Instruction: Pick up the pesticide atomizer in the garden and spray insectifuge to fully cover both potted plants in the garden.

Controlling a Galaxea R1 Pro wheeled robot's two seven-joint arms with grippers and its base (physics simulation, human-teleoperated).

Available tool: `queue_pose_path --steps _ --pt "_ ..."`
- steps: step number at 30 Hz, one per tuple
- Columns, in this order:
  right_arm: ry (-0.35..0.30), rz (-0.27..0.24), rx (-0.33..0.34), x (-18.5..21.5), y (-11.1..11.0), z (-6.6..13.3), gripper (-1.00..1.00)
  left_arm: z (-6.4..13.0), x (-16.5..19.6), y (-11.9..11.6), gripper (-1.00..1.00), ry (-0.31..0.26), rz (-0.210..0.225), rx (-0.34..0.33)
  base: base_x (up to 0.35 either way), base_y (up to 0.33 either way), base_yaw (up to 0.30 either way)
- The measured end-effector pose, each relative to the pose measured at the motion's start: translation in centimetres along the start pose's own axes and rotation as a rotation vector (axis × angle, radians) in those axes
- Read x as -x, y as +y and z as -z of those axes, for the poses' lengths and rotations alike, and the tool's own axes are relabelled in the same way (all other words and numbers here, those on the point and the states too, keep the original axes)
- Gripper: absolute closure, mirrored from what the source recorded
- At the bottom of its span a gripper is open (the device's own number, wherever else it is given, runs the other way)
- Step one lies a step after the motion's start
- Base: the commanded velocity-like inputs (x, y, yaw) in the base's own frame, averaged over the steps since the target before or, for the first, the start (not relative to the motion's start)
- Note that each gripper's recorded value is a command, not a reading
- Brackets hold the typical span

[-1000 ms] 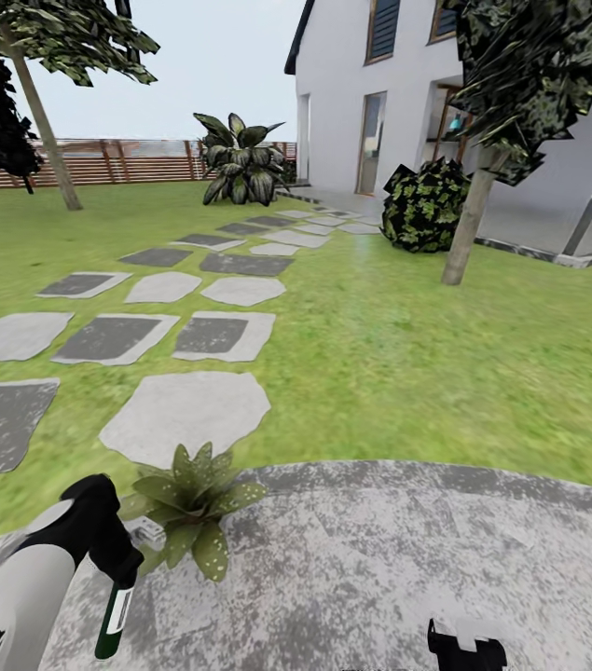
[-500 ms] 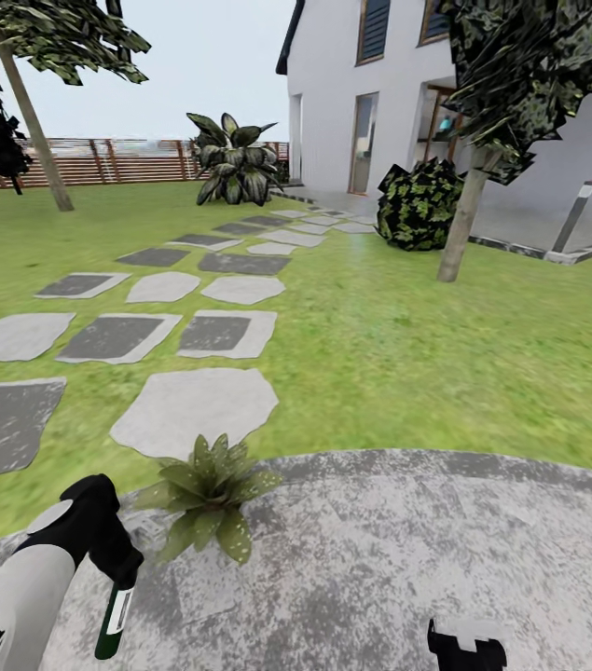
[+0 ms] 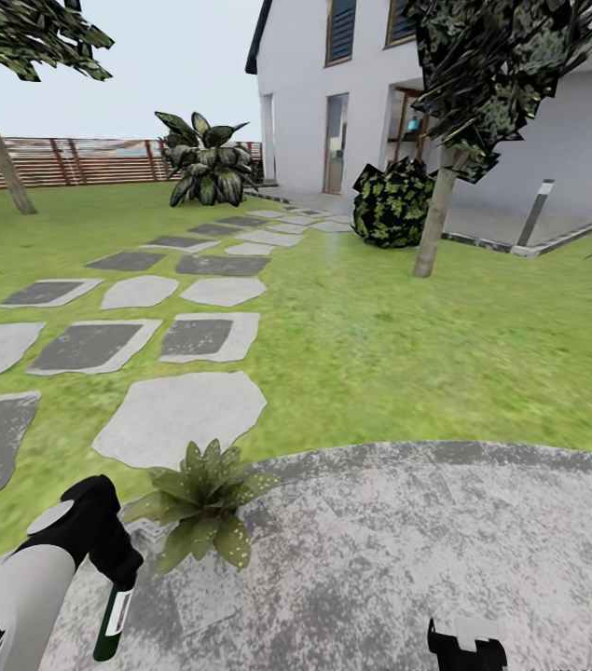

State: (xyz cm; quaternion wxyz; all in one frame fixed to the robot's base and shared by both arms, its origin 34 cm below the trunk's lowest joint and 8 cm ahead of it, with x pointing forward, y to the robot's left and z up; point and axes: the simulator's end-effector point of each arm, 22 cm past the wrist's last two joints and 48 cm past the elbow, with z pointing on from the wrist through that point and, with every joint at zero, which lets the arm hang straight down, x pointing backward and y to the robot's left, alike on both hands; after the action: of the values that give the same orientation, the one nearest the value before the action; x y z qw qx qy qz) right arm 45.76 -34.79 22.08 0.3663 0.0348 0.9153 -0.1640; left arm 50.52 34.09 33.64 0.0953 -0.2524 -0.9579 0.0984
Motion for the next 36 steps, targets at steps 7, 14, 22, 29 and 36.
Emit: queue_pose_path --steps 7,14,22,29,36 --pt "0.001 0.001 0.0 -0.07 -0.06 -0.02 -1.0 0.0 -0.07 0.17 1.0 0.004 0.001 0.007 -0.152 0.101 -0.007" --pt "-0.001 -0.001 0.002 0.05 0.12 0.01 -1.0 0.03 -0.1 0.17 1.0 0.004 0.002 0.007 -0.014 0.193 -0.022" --pt "-0.003 -0.002 0.001 0.13 0.1 0.0 -1.0 0.15 -0.21 0.41 1.0 0.002 0.006 0.011 -0.217 0.02 -0.241" --pt "-0.003 -0.005 0.001 0.21 0.17 0.02 -1.0 0.18 -0.18 0.33 1.0 0.002 0.006 0.01 -0.132 0.244 -0.03" --pt "-0.003 -0.005 0.0 0.16 0.11 0.03 -1.0 0.13 -0.06 0.19 1.0 0.002 0.003 0.009 0.072 0.094 -0.097"
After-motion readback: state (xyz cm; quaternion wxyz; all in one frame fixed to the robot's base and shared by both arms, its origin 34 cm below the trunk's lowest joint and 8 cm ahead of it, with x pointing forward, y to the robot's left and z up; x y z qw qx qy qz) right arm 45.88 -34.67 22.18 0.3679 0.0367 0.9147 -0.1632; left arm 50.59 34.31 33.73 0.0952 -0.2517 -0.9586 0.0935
